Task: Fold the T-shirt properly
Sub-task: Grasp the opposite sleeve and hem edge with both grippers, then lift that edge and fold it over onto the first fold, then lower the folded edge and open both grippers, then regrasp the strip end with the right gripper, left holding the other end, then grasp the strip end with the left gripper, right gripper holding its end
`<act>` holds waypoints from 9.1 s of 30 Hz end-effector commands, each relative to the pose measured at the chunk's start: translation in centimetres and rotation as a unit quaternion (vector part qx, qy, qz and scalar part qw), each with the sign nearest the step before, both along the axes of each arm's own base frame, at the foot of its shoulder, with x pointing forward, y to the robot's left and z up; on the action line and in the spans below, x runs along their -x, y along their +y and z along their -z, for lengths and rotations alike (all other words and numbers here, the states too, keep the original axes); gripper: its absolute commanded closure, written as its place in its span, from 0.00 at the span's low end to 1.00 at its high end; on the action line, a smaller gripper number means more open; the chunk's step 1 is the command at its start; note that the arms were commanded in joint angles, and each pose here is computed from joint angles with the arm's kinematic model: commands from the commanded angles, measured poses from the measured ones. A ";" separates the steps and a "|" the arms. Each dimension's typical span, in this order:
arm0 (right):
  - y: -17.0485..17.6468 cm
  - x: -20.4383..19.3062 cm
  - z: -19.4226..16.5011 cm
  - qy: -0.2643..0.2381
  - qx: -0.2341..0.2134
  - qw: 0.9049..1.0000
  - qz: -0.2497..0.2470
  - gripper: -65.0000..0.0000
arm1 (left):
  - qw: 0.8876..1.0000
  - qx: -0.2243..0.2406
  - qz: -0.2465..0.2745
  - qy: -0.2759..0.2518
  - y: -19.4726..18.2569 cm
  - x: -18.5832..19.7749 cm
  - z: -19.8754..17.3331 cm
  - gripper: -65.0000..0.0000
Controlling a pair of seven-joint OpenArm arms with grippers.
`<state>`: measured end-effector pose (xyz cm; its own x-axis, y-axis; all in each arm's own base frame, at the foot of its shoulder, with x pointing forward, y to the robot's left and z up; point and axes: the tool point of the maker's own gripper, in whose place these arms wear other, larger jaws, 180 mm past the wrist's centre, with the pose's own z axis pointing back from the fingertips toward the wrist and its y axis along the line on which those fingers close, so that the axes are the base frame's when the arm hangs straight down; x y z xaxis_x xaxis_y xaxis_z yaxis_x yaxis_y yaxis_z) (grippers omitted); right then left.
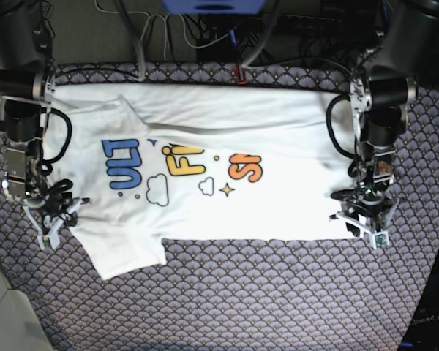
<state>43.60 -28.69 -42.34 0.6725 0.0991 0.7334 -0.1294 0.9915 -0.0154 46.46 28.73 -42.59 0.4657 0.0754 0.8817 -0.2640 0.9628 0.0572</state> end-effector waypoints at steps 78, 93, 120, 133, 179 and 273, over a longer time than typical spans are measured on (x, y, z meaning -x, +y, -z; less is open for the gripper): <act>1.4 20.2 -6.9 -0.014 0.160 0.975 -0.155 1.00 | 0.997 -0.075 0.002 -0.010 0.5 17.3 -6.7 1.00; 1.1 21.8 -5.9 0.012 0.159 0.974 -0.160 1.00 | 0.996 -0.078 0.000 0.031 1.7 18.4 -4.0 1.00; -2.3 23.8 -6.0 0.045 0.183 0.975 -0.117 0.55 | 0.996 -0.077 0.000 0.040 1.8 18.9 -3.5 0.64; -4.5 19.6 -10.5 -0.033 0.189 0.978 -0.078 0.55 | 0.996 -0.076 0.001 0.047 1.7 19.4 -3.0 0.64; 4.5 7.6 -3.3 0.074 0.074 0.985 -0.136 0.55 | 0.996 -0.078 0.002 0.049 1.5 19.7 -3.0 0.64; 1.8 20.8 -4.4 0.101 0.153 0.975 -0.128 0.70 | 0.994 -0.066 0.044 0.068 0.7 20.3 -1.8 0.64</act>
<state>22.07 -26.34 -38.98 0.7431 0.4665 0.4798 -0.4085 0.8841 -0.2269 25.77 29.17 -41.69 0.6030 -0.0671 0.7949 -0.1605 0.9659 0.2032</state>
